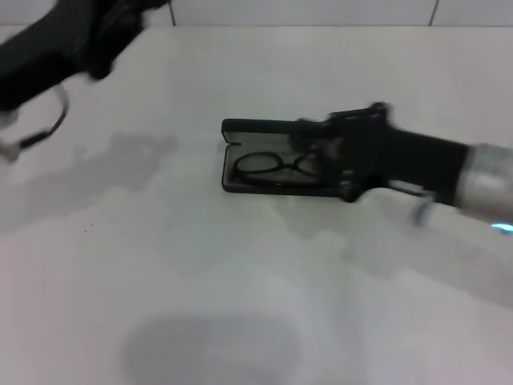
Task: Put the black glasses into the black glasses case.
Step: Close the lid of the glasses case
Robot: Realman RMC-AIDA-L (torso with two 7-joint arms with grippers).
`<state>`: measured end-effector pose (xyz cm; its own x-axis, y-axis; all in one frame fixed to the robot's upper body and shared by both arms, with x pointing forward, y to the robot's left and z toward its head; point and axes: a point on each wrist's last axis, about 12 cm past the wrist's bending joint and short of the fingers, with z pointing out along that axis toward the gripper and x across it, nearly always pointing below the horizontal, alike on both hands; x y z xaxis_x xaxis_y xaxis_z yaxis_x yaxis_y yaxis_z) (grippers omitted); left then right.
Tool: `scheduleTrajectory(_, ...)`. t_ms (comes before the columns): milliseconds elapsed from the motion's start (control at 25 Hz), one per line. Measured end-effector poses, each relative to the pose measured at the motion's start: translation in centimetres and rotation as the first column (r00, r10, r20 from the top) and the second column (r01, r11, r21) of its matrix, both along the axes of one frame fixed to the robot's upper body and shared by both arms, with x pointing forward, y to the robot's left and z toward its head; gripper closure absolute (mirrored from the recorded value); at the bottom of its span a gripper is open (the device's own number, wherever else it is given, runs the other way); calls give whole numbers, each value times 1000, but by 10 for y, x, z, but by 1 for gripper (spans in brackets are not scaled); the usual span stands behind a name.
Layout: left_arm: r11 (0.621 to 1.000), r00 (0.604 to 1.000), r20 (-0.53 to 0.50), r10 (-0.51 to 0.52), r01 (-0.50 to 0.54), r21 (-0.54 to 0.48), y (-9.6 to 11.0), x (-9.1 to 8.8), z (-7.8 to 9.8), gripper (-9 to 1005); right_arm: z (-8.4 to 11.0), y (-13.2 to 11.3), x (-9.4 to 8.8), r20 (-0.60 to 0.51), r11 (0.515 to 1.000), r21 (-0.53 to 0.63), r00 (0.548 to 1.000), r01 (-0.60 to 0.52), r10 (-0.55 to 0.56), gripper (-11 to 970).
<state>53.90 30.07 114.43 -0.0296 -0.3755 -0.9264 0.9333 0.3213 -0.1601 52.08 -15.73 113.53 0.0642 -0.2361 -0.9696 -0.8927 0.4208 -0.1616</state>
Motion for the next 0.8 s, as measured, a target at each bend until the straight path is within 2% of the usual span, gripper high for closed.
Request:
scheduleTrajectory(160,974,991,-89,-101,116,195,-24,46,30,919,-4,-47,-15,-84,985,151,991,-88,101,802)
scheduleTrajectory(320,921,989,-129,-76,119,372,-42,75,47,869,-19,-67,-25,-156,974,208,980,-93,127,798)
scheduleTrajectory(400,877,986,-159,-40,111,468,-52,87,50,826,-27,-72,-27,-189,975,212,976,-68,109,795)
scheduleTrajectory(480,833,986,-166,-6,97,545,-62,95,48,792,-33,-76,-28,-209,976,212,973,-48,93,793)
scheduleTrajectory(520,833,986,-166,-6,97,545,-62,95,48,779,-36,-79,-28,-218,977,213,973,-35,82,792)
scheduleTrajectory(560,768,985,-171,-13,119,629,-83,100,41,767,-38,-80,-27,-223,977,213,972,-26,75,791)
scheduleTrajectory(600,759,985,-172,-14,122,639,-86,100,40,755,-40,-82,-27,-230,977,213,971,-16,66,790)
scheduleTrajectory(800,651,981,-192,25,130,748,-111,102,15,741,-46,-89,-26,-256,974,224,966,21,38,784)
